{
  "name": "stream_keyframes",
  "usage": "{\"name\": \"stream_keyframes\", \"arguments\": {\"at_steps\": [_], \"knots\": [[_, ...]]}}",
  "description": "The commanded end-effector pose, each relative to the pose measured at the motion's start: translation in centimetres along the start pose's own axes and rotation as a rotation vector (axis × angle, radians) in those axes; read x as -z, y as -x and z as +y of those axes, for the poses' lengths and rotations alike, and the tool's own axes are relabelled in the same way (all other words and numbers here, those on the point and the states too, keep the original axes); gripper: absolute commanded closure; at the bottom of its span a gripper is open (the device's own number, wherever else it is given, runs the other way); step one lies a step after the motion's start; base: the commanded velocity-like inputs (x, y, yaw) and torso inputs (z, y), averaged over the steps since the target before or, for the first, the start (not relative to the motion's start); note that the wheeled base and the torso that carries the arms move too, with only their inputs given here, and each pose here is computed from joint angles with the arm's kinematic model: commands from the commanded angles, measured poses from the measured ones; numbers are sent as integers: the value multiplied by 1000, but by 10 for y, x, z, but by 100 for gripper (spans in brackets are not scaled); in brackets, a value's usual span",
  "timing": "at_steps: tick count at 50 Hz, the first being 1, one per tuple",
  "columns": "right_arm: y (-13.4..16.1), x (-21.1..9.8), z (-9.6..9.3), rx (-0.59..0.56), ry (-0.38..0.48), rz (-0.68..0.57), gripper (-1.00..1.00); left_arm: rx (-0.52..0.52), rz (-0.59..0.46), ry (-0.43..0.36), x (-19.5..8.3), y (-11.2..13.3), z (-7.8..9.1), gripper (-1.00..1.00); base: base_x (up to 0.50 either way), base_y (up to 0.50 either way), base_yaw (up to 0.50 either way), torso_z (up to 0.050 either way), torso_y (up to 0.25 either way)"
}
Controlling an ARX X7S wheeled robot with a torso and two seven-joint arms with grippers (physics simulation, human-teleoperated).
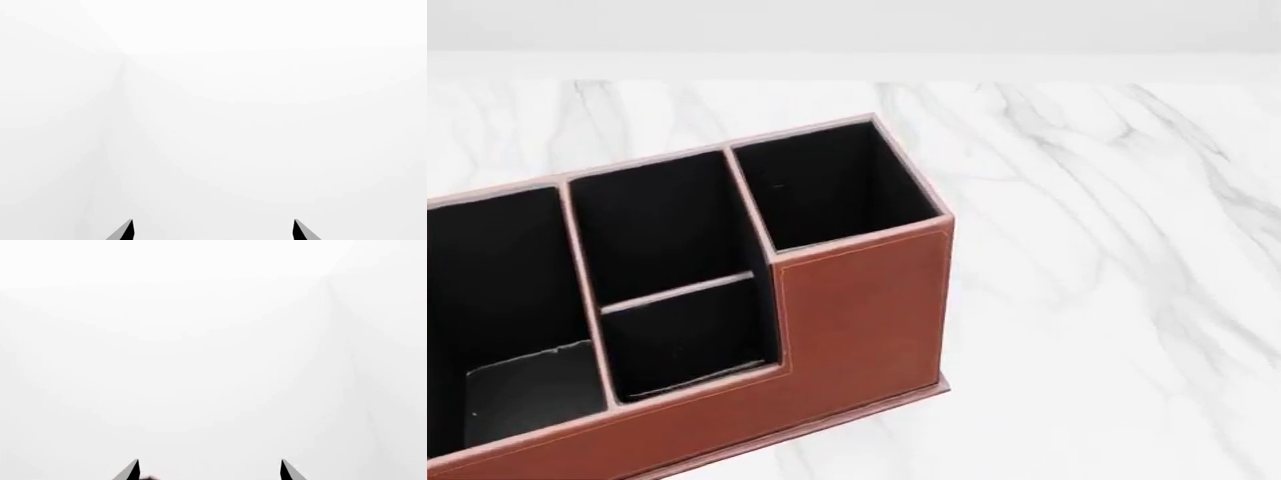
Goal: Pick up the book and place it in the back compartment of the caddy.
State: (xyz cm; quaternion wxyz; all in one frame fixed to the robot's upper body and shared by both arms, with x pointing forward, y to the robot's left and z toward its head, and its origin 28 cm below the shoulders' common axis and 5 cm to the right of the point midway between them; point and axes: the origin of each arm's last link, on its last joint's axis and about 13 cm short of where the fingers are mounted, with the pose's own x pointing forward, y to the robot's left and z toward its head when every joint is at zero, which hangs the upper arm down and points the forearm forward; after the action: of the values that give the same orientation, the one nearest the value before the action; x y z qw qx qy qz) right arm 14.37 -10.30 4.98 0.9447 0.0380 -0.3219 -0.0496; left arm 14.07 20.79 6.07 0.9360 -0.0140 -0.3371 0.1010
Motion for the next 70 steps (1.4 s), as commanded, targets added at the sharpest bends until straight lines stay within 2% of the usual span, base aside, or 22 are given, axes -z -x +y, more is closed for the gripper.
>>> {"name": "stream_keyframes", "arguments": {"at_steps": [1, 20, 33, 35, 37, 38, 40, 55, 59, 66, 67, 70], "knots": [[0, 1, 0, 12, 5, -5, -100, 0, 1, -1, 0, 0, 0, -100, 0, 0, 0, 0, 0], [0, 1, 1, 23, 32, -11, -100, -3, -1, -3, 0, -1, 0, -100, 0, 102, 0, 0, 0], [0, 1, 1, 7, 19, 3, -100, -1, 0, -3, 0, 0, 0, -100, 0, 90, 0, 0, 0], [0, 1, 0, 2, -10, 6, -100, -1, 2, -4, 0, -1, 0, -100, 0, 0, 0, 0, 0], [0, 1, 0, 17, 17, -20, -100, 0, 1, -4, 0, 0, 0, -100, 0, 0, 0, 0, 0], [0, 1, 1, -6, -16, 13, -100, 1, 1, -4, 0, 0, 0, -100, 0, 0, 0, 0, 0], [0, 1, 1, 5, 3, -1, -100, 0, 1, -2, 0, 0, 0, -100, 0, 0, 0, 0, 0], [0, 2, 1, -5, -4, 3, -100, -2, 3, -3, 1, -1, 0, -100, 0, 0, 0, 0, 0], [0, 2, 1, -5, -10, 5, -100, 16, -4, -44, 0, -5, 4, -100, 0, 0, 0, 0, 0], [0, 3, 1, -11, -9, 8, -100, -10, -7, -61, -4, -12, 15, -100, 0, 0, 0, 0, 0], [0, 4, 1, -12, -8, 10, -100, 12, 7, -84, -5, -18, 22, -100, 0, 0, 0, 0, 0], [0, 4, 1, -12, -7, 11, -100, 32, 23, -101, -6, -22, 26, -100, 0, 0, 0, 0, 0]]}}
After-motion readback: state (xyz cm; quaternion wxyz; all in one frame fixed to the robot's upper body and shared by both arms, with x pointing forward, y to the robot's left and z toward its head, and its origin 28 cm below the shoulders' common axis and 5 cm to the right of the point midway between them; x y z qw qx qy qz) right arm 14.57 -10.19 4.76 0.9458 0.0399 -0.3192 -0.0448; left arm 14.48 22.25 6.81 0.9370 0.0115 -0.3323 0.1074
